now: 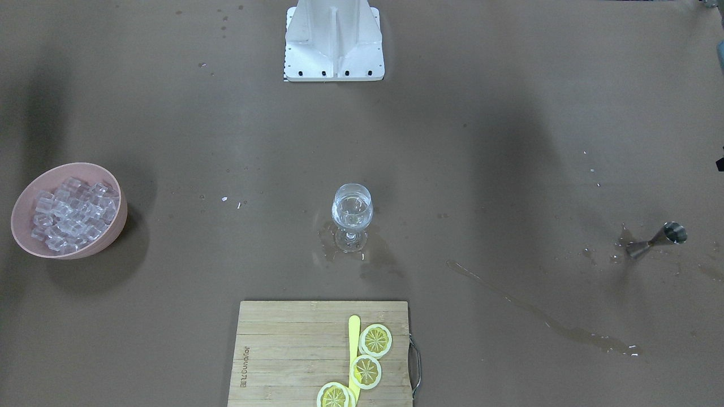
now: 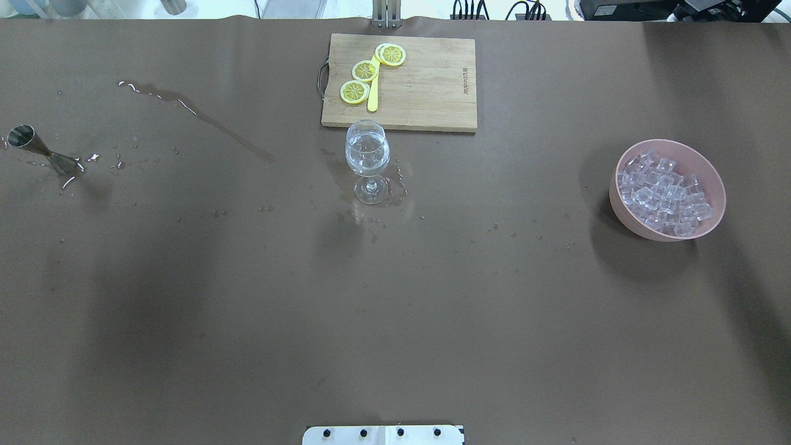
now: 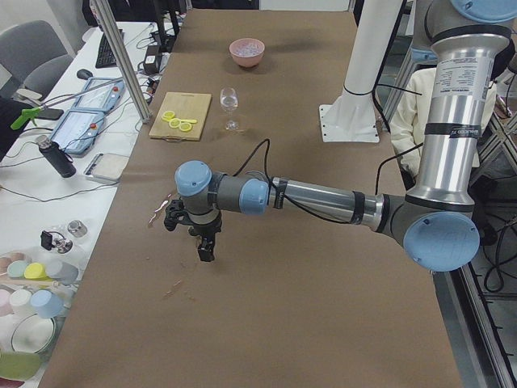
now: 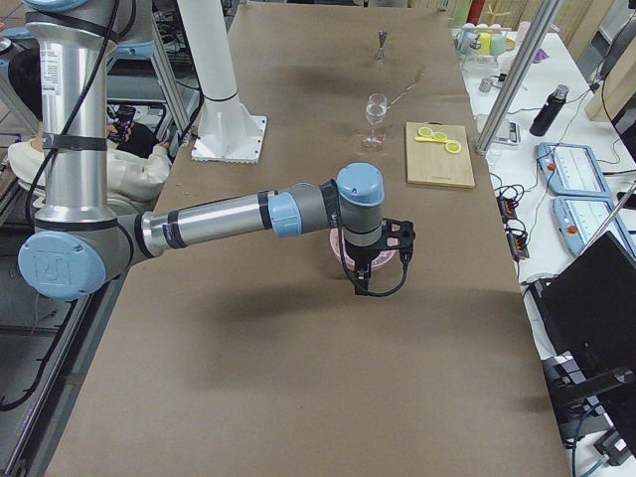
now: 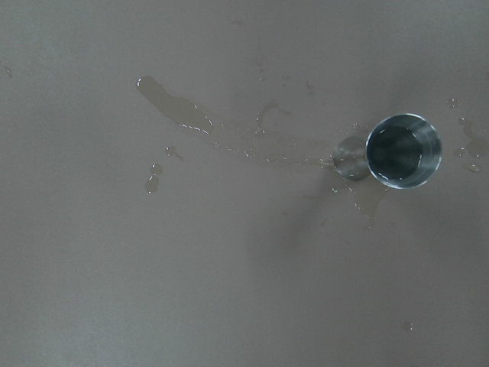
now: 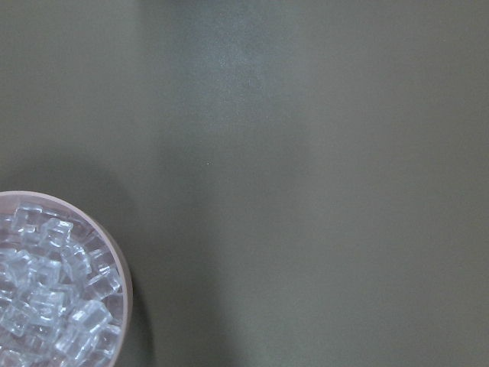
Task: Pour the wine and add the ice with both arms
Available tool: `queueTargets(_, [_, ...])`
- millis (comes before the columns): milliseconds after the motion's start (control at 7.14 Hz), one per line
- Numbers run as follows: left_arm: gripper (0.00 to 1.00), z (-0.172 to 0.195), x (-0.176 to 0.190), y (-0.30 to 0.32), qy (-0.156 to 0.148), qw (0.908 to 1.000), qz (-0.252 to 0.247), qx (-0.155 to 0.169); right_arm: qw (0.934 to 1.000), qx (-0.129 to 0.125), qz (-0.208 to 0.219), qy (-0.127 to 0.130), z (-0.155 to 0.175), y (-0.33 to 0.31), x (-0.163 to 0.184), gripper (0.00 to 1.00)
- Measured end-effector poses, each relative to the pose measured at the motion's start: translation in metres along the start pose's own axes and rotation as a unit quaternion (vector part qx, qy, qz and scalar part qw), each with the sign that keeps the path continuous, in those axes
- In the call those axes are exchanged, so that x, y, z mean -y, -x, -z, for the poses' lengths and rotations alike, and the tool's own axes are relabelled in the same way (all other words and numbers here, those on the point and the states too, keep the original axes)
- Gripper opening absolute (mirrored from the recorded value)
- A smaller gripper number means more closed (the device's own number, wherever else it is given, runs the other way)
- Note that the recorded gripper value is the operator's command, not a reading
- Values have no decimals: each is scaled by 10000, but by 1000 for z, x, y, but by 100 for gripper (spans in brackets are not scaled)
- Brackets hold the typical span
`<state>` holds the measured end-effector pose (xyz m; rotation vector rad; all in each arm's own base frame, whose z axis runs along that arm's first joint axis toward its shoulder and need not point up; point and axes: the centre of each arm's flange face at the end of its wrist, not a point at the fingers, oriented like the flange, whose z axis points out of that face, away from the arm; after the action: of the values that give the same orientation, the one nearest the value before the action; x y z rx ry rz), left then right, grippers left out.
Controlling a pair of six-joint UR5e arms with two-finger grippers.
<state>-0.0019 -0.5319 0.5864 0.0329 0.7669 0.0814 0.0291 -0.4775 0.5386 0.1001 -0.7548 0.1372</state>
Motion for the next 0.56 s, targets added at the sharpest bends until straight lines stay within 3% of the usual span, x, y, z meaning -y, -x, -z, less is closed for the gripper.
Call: queueTargets(560, [98,28,10,-27,-424,9990,-114,-69,10000,13,-4,-3,1,2,1,100])
